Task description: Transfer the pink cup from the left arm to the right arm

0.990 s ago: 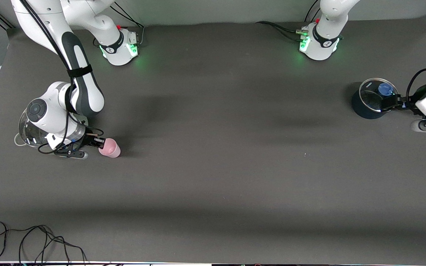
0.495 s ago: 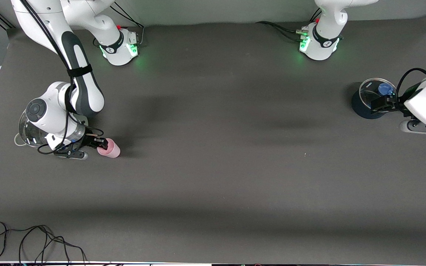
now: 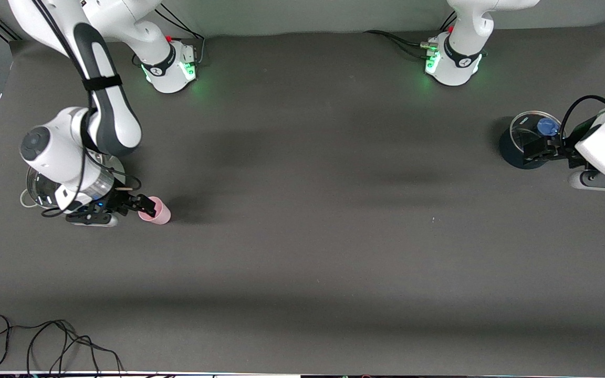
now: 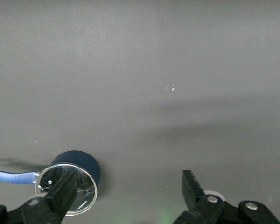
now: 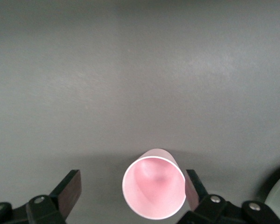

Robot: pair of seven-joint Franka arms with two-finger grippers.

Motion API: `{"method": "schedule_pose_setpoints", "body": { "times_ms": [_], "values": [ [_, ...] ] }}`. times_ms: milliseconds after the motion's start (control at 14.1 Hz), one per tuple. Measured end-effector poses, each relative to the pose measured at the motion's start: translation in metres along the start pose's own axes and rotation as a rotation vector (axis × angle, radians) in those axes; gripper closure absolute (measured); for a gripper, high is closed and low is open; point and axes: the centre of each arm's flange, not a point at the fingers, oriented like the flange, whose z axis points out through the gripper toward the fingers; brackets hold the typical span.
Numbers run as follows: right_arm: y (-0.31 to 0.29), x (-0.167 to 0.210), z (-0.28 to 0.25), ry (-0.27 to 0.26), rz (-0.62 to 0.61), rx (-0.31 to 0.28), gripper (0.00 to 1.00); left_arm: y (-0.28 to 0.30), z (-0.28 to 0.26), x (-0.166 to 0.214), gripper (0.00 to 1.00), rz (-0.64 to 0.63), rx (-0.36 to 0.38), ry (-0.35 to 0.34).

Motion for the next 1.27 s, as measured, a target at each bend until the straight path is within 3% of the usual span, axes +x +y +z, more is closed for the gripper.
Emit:
{"method": "schedule_pose_setpoints", "body": {
  "times_ms": [212,495,919,1273],
  "values": [
    [-0.008,0.009,-0.041,-0.065,-0.025,-0.039,0.0,0.0,-0.001,0.0,0.0,-0.01,0.0,0.001],
    [-0.03,0.038,-0.153,-0.151,-0.016,-0.072,0.0,0.001,-0.001,0.0,0.0,-0.009,0.0,0.002],
    [-0.011,0.055,-0.286,-0.151,0.019,-0.128,0.0,0.0,-0.001,0.0,0.0,-0.01,0.0,0.002],
    [0.0,0.058,-0.3,-0.142,0.043,-0.136,0.0,0.001,-0.001,0.0,0.0,-0.009,0.0,0.002]
  ]
}}
